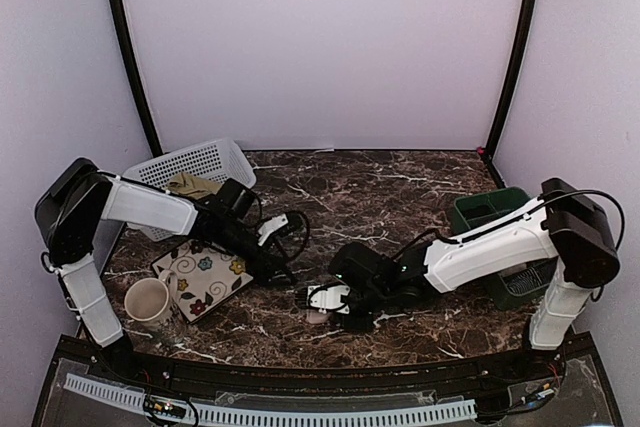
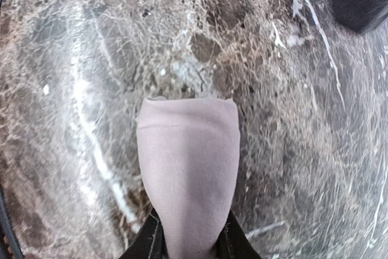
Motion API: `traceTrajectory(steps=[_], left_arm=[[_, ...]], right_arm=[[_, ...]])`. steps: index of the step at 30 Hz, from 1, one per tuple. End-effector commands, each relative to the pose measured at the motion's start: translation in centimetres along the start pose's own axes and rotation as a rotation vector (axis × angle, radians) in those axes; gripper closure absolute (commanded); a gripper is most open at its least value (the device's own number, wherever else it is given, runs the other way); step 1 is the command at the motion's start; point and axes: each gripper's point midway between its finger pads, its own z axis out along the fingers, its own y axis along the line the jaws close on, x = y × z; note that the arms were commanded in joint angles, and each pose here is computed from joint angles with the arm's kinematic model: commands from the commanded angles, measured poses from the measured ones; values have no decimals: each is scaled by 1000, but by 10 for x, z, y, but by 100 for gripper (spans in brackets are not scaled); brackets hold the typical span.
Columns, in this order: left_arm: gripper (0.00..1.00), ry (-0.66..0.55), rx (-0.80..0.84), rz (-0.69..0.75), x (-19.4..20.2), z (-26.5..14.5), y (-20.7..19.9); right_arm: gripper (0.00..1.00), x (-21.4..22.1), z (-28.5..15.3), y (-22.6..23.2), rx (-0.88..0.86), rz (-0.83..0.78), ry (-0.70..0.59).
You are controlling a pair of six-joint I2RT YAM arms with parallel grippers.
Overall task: Roll the underwear
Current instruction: Pass from the left arm to the right, then place the underwear in the bin.
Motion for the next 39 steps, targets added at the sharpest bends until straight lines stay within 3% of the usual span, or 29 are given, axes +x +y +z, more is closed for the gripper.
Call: traceTrajectory(steps=[1,12,18,30,39], left_arm=[[1,-139,-255,63,-50,-40,28],[1,-352,-721,157,-130,-136,71],[1,-421,-795,123,-159,-162,76],[1,-470,-818,38,-164,-164,87],[1,-451,-848,-2,-157,-158,99]], right_arm=[[100,-6,-25,-6,41,97,-38],[100,-6,-132,-110,403,658,-228],[100,32,-203,-167,634,998,-288],[100,161,-324,-214,978,1630,-272],[100,291,-376,-165,1311,2089,-62]])
